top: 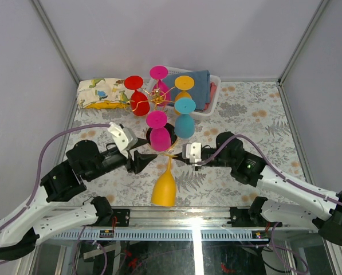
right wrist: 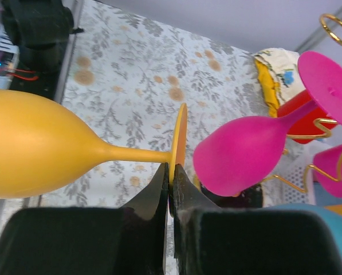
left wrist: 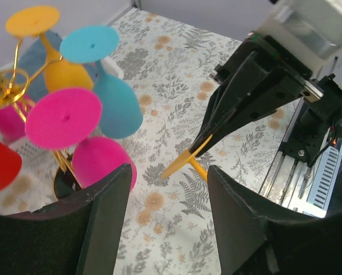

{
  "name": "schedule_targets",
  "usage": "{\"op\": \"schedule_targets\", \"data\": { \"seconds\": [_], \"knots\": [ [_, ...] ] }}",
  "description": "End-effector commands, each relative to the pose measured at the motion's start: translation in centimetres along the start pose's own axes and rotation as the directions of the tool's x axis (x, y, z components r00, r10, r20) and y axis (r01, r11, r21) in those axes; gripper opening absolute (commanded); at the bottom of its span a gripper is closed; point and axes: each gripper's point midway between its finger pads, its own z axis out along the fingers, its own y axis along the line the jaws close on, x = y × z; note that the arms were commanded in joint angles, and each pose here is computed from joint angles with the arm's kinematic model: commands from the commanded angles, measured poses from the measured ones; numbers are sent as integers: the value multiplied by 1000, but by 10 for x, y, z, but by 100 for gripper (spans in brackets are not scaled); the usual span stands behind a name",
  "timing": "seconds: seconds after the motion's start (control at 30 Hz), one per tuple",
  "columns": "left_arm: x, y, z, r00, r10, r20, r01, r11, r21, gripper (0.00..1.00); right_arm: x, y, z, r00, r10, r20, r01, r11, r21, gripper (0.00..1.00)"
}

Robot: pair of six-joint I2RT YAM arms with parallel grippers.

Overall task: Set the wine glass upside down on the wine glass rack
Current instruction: Turn the wine glass upside down at the wine rack.

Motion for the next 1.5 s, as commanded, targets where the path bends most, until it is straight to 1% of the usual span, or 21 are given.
{"op": "schedule_targets", "data": {
  "seconds": [0.0, 0.03, 0.13, 0.23, 0.37, 0.47, 0.63, 0.8, 0.87, 0.93, 1.1, 1.27, 1.37, 1.47],
  "knots": [
    [8, 20, -6, 980, -189, 68, 197, 968, -156, 58, -17, -32, 1, 986, -163, -15, 163, 974, 156, 0],
    [10, 21, -8, 973, -214, 85, 226, 960, -167, 62, -21, -34, 2, 985, -173, -13, 173, 971, 165, 0],
    [11, 22, -16, 948, -279, 155, 305, 936, -175, 65, -30, -42, 2, 978, -210, -4, 206, 955, 213, 0],
    [10, 24, -20, 921, -326, 213, 365, 914, -177, 66, -43, -47, 0, 965, -257, 43, 238, 937, 256, 0],
    [10, 26, -22, 899, -362, 249, 409, 895, -178, 67, -55, -53, -1, 945, -319, 74, 285, 913, 293, 0],
    [11, 20, -17, 894, -378, 242, 419, 896, -147, 67, -60, -61, -2, 933, -354, 64, 316, 890, 328, 0],
    [17, 8, -2, 892, -410, 192, 432, 897, -90, 67, -77, -73, -10, 904, -424, 63, 367, 841, 397, 0],
    [22, 2, 14, 875, -453, 172, 469, 881, -62, 67, -91, -67, -13, 877, -466, 114, 391, 833, 392, 0],
    [22, 1, 20, 867, -467, 174, 481, 875, -51, 66, -99, -60, -15, 862, -478, 168, 388, 836, 388, 0],
    [19, -2, 25, 864, -472, 176, 484, 875, -31, 64, -105, -54, -15, 852, -486, 195, 391, 838, 380, 0],
    [15, -5, 33, 866, -468, 173, 476, 879, -5, 56, -111, -48, -15, 841, -498, 210, 402, 836, 374, 0],
    [9, -6, 36, 868, -460, 186, 466, 885, 9, 54, -111, -41, -13, 844, -484, 232, 392, 851, 350, 0],
    [7, -7, 38, 871, -454, 188, 458, 889, 23, 47, -112, -39, -11, 845, -476, 242, 383, 857, 345, 0],
    [6, -10, 39, 874, -449, 185, 450, 892, 38, 34, -109, -40, -11, 849, -474, 235, 383, 857, 345, 0]
  ]
}}
